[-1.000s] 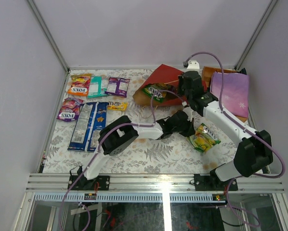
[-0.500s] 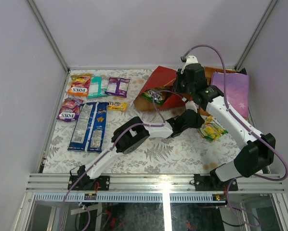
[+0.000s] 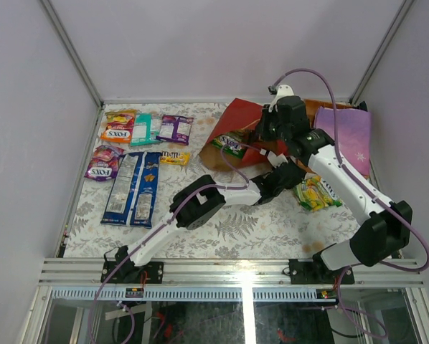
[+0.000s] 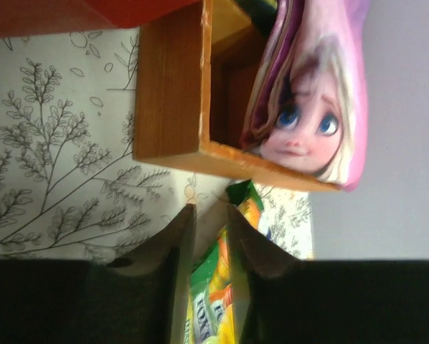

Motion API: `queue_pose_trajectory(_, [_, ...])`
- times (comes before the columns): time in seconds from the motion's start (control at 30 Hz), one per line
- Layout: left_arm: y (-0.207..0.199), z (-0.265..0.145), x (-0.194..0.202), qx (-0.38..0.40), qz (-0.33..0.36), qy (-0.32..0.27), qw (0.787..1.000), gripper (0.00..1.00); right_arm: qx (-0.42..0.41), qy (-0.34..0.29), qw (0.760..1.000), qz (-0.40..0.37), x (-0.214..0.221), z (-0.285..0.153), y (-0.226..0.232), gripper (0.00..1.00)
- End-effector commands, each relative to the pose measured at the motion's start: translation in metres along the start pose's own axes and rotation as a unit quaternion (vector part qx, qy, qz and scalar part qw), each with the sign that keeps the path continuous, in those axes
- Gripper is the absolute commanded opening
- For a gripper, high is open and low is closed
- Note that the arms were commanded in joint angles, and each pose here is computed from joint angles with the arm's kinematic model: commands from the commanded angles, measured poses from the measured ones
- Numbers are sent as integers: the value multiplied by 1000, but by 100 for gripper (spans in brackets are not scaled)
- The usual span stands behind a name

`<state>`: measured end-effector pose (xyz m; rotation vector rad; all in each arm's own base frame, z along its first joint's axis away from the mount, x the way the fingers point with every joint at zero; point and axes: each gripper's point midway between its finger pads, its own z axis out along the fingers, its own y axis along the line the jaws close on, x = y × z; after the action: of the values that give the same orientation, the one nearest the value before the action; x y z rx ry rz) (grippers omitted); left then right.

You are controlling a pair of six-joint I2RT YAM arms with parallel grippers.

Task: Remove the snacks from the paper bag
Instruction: Move the snack to the center of the board.

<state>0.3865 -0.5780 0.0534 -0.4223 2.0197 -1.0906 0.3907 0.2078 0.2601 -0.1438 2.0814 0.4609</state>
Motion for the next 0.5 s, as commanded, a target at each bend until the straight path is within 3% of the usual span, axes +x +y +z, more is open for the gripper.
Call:
queue_pose_trajectory(0.0, [-24,-12,4,49,-1,8,999,42,-26,-46,999,1,-25,-19,10,0])
queue_pose_trajectory(0.07, [-30,-19,-2,58,22,5,998,75,-34,-50,998,1,-28,-20,13,0])
queue_pose_trajectory(0.1, [-35,-24,-7,65,36,1,997,97,-37,-51,998,0,-28,-21,15,0])
queue_pose_trajectory(0.27, [-77,-66,-39,153,134,-20,979,100,-42,-59,997,-4,-31,-24,16,0])
queue_pose_trajectory(0.47, [-83,-131,-70,203,265,-50,941,100,-33,-112,993,-2,-45,-36,11,0])
